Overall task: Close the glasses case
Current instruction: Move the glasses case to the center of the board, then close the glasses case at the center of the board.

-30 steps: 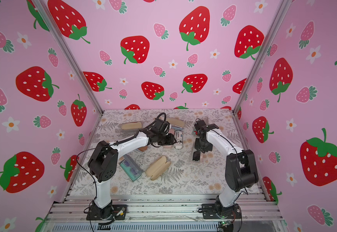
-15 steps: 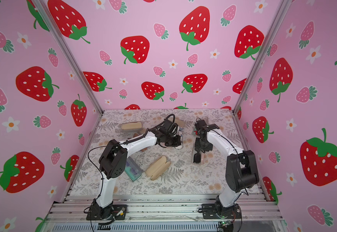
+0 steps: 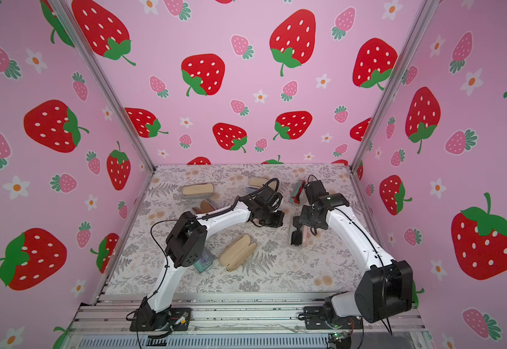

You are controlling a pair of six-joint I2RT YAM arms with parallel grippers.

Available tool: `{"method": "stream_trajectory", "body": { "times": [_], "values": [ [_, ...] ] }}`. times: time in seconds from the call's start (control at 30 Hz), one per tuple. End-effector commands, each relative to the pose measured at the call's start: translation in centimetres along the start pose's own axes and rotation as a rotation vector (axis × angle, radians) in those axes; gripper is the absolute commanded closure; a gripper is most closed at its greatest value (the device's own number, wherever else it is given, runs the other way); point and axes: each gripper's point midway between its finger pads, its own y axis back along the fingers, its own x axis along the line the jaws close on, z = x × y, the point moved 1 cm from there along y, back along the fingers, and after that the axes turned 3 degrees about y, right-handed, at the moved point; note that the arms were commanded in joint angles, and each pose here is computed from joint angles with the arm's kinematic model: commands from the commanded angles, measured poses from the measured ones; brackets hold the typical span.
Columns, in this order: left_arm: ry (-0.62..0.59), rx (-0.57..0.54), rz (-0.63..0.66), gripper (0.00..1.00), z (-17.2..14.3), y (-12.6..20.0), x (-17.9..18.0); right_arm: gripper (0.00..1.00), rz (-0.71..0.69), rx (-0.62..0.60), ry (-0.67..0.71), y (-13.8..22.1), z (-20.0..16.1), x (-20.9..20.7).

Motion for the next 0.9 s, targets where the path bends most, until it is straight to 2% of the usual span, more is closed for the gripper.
{"method": "stream_trajectory", "body": {
  "times": [0.0,0.33,0.87],
  "values": [
    [-0.020,0.017,0.017,1.00,-0.3,-0.5,-0.1,1.00,0.056,0.051,-0.052,-1.0,-1.3,0.2],
    [-0.014,0.050,0.026,1.00,-1.3,-2.7,0.7,1.00,0.100,0.123,-0.120,-3.9,-2.4,0.2],
    [-0.002,0.084,0.020,1.00,-1.7,-5.0,1.0,0.99,0.126,0.174,-0.164,-6.1,-2.4,0.1]
  ]
}}
